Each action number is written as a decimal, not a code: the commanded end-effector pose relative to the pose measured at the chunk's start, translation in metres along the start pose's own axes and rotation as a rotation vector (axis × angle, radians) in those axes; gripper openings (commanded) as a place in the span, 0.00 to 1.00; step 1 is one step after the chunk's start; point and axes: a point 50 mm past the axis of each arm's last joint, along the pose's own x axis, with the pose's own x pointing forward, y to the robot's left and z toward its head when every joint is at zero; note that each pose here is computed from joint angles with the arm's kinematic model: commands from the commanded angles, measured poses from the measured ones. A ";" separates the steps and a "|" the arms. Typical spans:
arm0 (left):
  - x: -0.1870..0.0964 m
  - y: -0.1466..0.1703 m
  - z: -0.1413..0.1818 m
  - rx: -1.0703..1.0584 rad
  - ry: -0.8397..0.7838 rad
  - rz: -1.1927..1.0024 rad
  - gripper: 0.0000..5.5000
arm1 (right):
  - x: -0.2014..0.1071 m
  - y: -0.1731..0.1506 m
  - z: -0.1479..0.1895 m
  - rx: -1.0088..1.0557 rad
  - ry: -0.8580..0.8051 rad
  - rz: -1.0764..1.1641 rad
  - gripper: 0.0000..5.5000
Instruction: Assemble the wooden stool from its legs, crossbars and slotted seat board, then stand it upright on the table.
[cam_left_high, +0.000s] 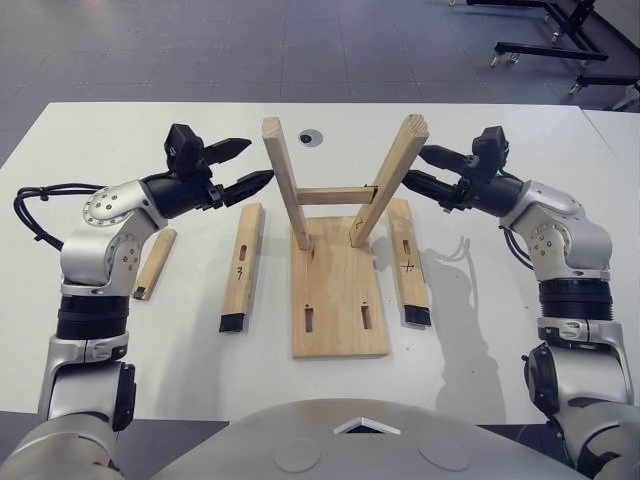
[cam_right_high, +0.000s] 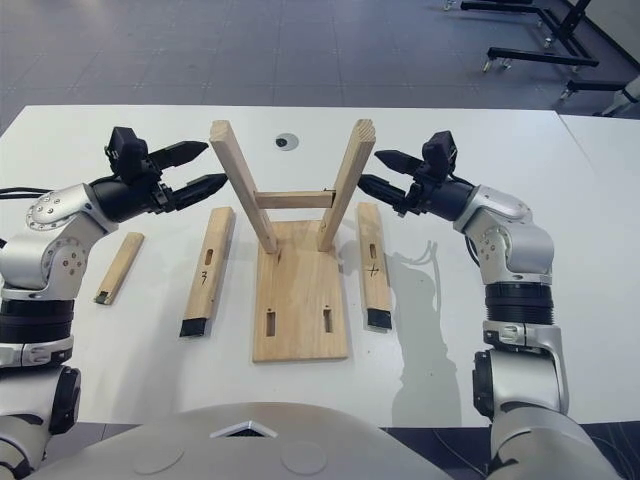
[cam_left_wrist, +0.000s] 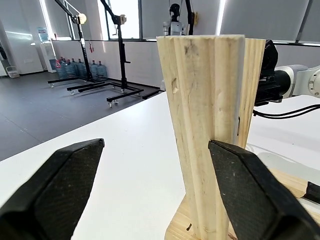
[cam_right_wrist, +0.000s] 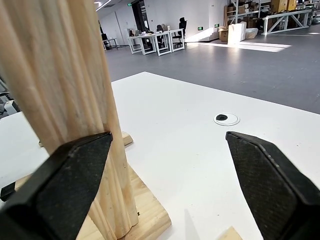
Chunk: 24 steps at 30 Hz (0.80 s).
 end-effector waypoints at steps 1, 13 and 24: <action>-0.024 0.025 0.025 0.096 -0.063 0.210 0.70 | -0.003 -0.009 0.027 -0.066 -0.105 -0.065 0.76; 0.022 0.019 0.089 0.058 -0.395 0.214 0.70 | 0.032 0.033 0.127 -0.233 -0.481 0.027 0.76; 0.086 -0.006 0.043 -0.157 -0.251 0.049 0.70 | 0.058 0.044 0.087 -0.197 -0.291 0.110 0.76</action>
